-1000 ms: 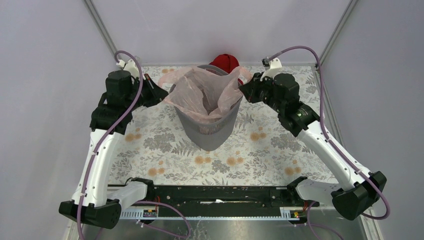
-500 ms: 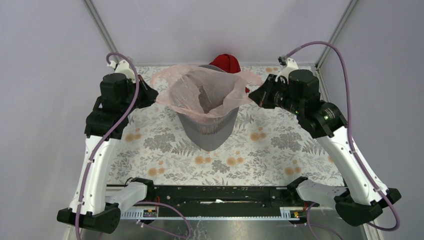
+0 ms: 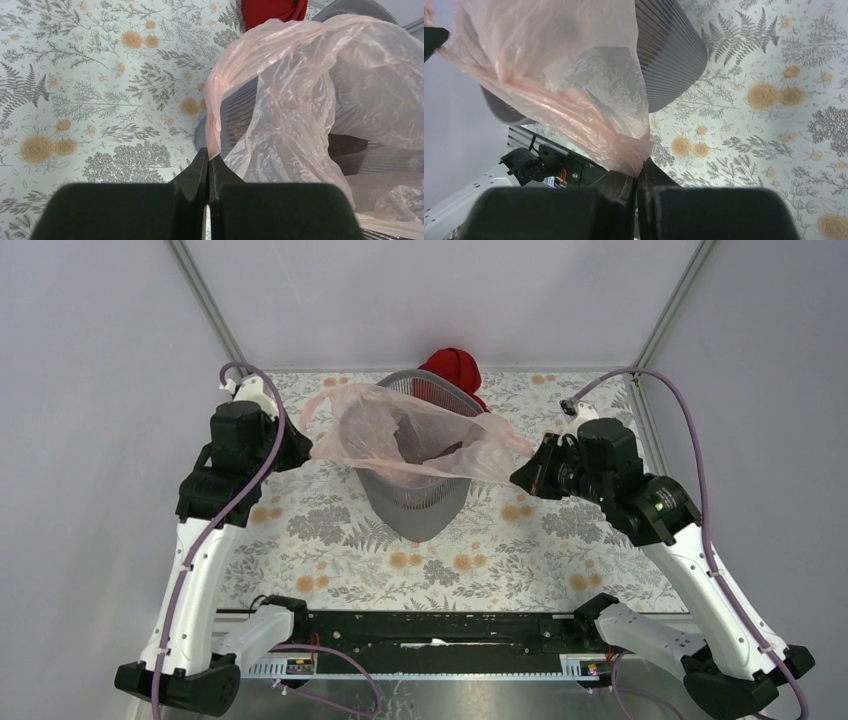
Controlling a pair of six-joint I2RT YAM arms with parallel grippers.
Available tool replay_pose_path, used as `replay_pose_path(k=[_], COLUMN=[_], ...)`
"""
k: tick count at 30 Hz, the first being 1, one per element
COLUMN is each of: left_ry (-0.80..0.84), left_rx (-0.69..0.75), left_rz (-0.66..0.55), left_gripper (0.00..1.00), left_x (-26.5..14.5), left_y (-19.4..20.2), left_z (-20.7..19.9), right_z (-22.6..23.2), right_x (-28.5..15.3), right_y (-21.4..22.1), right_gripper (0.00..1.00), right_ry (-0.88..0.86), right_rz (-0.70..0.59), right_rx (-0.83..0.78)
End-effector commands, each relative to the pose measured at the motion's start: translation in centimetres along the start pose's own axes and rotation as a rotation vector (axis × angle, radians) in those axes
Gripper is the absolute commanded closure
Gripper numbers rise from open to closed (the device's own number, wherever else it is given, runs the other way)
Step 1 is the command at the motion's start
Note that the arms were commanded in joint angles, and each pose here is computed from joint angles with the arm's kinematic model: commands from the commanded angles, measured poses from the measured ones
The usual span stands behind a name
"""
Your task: Put the trash bags into the trash bin
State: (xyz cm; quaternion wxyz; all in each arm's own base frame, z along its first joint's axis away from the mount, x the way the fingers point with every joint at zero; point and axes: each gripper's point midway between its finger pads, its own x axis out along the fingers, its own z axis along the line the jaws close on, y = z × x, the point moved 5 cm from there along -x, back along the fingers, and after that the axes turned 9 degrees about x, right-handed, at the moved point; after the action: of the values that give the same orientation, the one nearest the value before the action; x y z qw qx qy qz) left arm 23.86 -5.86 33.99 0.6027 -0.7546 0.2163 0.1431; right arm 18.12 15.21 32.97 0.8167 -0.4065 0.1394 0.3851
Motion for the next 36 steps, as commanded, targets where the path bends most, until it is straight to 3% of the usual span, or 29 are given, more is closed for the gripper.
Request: replay_pose_path(k=[1,5,11,19,24,28,34,36], left_ry=[-0.024,-0.052,-0.085,-0.098,-0.12,-0.115,-0.054,-0.03], left_rx=[-0.016,-0.022,-0.017,-0.017,-0.026,-0.025,-0.028,-0.032], left_rz=[-0.01,0.041,0.0,-0.067,-0.123,-0.119,-0.123,-0.132], left_gripper=[1.0,1.0,1.0,1.0,1.0,1.0,1.0,1.0], left_x=[-0.2,-0.1,-1.4,-4.1,-4.5,-2.7,2.5,4.0], left_y=[1.2,2.6,2.3,1.4,1.2,1.3,-0.2,-0.9], left_z=[0.7,1.2,1.7,1.8,2.2,2.2,1.1,0.6], right_z=[-1.7,-2.4,-2.8,-0.5,-1.3,-3.8,-3.2,-2.7], right_x=[0.6,0.9,-0.1,-0.9,-1.2,-0.5,4.4,5.6], right_y=[1.3,1.6,1.2,3.9,5.5,4.4,-1.2,-3.5], right_gripper=[1.0,1.0,1.0,1.0,1.0,1.0,1.0,0.96], right_ry=[0.037,0.076,0.088,-0.161,-0.165,0.032,0.079,0.09], right_rz=[0.02,0.045,-0.005,0.184,0.29,0.185,-0.133,-0.255], right_rx=[-0.014,-0.038,-0.077,-0.147,-0.177,-0.182,-0.237,-0.253])
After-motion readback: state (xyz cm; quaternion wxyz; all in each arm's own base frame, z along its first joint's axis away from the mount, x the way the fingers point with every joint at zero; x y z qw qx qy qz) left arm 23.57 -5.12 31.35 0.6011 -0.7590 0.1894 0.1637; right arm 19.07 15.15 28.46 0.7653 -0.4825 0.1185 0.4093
